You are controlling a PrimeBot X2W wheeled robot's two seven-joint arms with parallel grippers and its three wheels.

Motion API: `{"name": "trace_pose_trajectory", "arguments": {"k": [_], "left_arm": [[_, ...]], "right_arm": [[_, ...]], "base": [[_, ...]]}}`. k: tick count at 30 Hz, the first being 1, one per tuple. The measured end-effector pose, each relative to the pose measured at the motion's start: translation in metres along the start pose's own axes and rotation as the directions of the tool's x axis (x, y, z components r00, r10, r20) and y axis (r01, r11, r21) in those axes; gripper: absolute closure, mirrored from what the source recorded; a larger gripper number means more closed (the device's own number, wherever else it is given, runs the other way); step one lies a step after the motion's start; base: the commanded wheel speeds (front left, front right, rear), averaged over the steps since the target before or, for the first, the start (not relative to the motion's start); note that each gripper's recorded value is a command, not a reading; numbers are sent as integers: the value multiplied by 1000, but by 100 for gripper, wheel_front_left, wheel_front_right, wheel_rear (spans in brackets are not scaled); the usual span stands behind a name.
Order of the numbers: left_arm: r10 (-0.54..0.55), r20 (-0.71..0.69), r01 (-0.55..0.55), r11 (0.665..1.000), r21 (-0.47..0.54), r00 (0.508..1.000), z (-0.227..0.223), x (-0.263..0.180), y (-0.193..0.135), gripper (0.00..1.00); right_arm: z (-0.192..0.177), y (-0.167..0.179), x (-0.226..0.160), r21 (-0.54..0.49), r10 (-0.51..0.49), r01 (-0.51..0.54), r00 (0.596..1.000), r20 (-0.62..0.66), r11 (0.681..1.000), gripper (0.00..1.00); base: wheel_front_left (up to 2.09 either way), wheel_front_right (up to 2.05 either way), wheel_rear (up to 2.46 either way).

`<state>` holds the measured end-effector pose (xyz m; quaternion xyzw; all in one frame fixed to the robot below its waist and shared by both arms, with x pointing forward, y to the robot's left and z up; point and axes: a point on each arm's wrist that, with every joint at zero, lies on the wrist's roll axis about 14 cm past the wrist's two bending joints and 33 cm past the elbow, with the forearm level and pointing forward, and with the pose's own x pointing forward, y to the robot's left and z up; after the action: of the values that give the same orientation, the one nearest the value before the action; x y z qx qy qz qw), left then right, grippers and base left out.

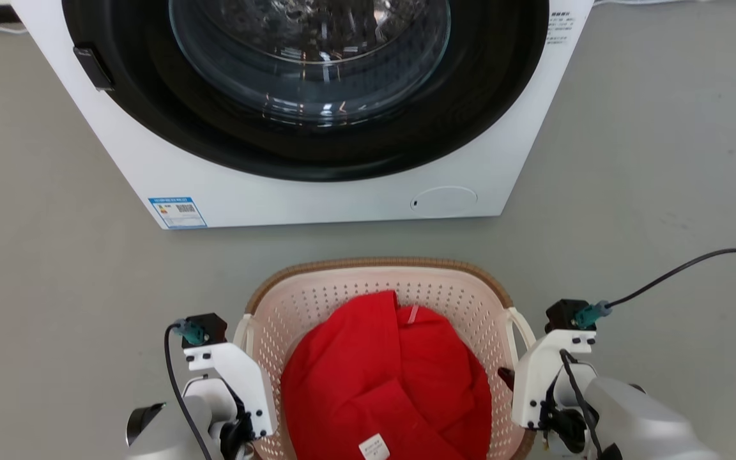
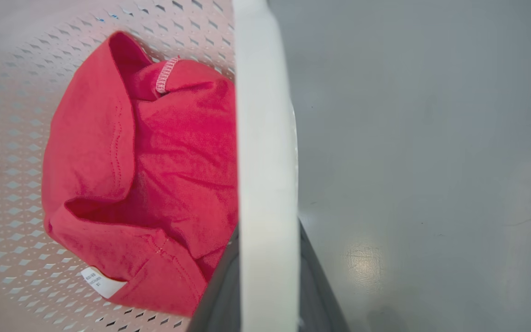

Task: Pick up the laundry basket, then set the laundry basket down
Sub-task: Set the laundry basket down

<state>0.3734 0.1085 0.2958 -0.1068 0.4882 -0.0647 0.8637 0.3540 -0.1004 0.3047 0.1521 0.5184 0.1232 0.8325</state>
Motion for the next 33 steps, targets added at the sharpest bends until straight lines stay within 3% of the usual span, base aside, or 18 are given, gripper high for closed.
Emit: {"name": "trace_pose_trajectory", "arguments": {"k": [33], "left_arm": [[38,8,-38,999,25,999,41,83,18,100]], "right_arm": [[51,-20,74,10,6,-6,1000,25,1000,100]], "base": [[0,0,0]]}}
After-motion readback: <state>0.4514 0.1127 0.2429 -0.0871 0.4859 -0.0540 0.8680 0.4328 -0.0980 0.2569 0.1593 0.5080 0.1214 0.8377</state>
